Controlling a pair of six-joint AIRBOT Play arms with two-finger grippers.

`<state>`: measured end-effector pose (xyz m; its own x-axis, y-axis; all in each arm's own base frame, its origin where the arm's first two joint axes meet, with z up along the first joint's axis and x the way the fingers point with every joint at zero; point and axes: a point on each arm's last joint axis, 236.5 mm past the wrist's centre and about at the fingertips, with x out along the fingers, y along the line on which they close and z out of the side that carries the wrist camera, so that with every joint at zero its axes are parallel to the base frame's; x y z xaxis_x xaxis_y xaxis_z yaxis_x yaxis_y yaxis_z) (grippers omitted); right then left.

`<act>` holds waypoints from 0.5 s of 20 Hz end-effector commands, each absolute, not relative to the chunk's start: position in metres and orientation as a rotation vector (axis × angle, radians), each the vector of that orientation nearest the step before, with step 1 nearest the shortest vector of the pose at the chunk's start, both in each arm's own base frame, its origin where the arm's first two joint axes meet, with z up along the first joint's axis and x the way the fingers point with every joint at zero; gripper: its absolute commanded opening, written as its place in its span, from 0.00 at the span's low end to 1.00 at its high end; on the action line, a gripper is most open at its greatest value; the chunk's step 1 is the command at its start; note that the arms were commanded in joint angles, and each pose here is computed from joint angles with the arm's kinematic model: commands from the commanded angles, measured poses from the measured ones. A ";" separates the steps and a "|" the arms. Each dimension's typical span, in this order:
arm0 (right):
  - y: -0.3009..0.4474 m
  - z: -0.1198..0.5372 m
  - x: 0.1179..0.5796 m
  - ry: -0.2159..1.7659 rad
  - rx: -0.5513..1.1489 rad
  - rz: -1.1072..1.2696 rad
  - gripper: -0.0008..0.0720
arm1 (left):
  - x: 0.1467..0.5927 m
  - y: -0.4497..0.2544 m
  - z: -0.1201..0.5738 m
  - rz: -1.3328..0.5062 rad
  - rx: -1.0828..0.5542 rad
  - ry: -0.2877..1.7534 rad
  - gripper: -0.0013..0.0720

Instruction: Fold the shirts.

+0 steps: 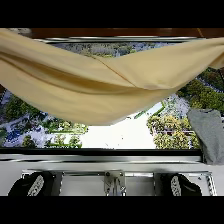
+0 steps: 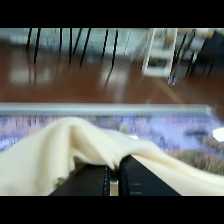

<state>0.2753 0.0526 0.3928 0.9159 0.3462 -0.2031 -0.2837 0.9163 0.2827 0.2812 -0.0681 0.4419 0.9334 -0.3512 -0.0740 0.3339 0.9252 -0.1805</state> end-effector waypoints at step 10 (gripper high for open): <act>0.026 0.138 0.307 0.956 0.682 0.240 0.10 | 0.307 -0.075 0.110 -0.312 -0.531 0.849 0.08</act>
